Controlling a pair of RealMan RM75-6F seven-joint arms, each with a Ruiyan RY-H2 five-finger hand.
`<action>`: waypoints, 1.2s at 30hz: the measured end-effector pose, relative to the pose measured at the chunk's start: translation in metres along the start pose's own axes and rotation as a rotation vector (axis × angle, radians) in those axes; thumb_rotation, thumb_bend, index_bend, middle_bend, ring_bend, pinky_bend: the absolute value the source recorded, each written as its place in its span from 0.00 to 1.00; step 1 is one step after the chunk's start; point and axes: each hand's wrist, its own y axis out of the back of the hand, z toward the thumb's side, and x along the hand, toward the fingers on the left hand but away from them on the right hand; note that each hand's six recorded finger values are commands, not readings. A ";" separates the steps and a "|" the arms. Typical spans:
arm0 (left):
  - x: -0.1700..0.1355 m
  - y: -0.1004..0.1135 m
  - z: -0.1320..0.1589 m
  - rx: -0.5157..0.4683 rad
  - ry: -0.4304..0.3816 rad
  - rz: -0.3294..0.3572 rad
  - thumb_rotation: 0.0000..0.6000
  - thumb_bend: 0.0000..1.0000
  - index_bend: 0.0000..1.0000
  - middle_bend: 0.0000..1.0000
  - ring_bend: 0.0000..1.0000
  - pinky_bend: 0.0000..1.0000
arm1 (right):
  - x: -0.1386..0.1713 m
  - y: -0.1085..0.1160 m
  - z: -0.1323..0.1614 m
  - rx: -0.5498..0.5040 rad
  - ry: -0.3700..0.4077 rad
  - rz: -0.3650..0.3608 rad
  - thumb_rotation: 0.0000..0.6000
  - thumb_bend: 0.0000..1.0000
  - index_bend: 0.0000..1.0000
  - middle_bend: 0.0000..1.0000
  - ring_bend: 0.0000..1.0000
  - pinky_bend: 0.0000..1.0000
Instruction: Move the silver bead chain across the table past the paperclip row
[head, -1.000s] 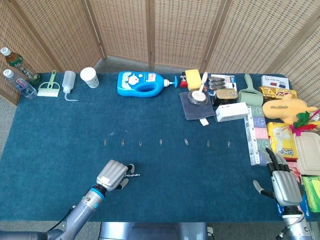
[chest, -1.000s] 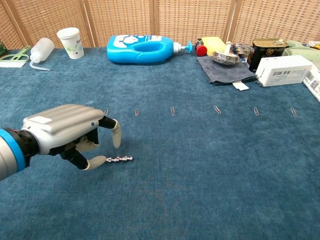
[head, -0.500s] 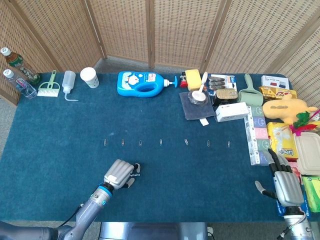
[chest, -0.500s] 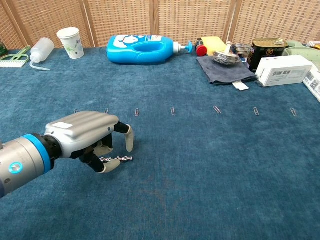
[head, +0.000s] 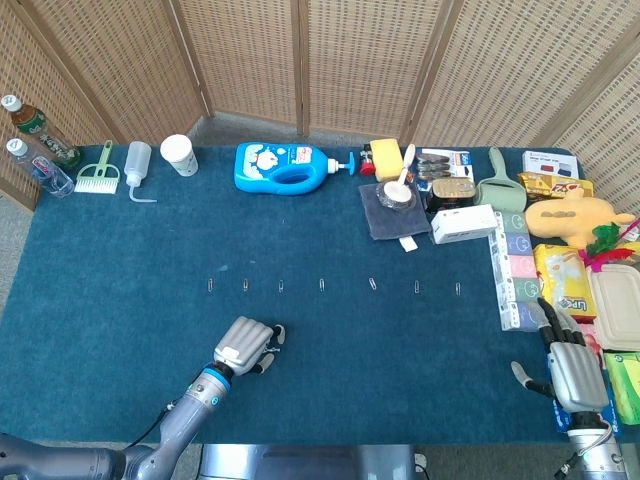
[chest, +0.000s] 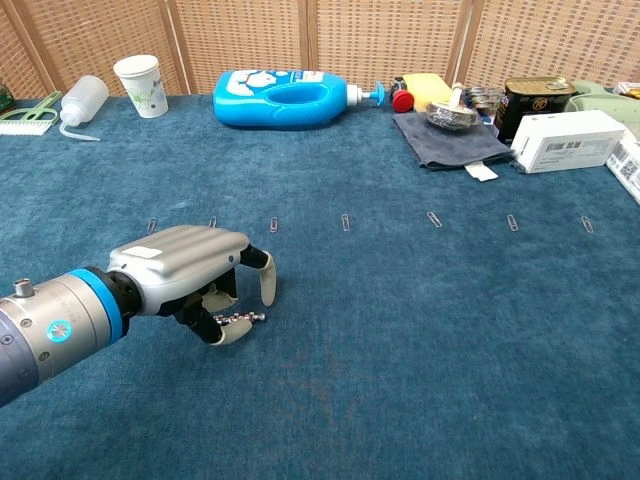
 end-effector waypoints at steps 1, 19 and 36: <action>0.000 0.000 0.000 -0.001 0.001 -0.001 1.00 0.36 0.41 0.99 1.00 1.00 | 0.000 0.000 0.000 0.000 -0.002 0.000 1.00 0.30 0.00 0.04 0.09 0.08; 0.003 -0.005 0.000 0.004 0.016 -0.014 1.00 0.36 0.43 0.99 1.00 1.00 | 0.004 -0.001 -0.009 -0.019 -0.027 -0.004 1.00 0.30 0.00 0.04 0.09 0.08; 0.004 -0.005 -0.002 0.009 0.035 -0.024 1.00 0.39 0.48 0.99 1.00 1.00 | 0.007 0.000 -0.011 -0.041 -0.026 -0.014 1.00 0.30 0.00 0.04 0.09 0.08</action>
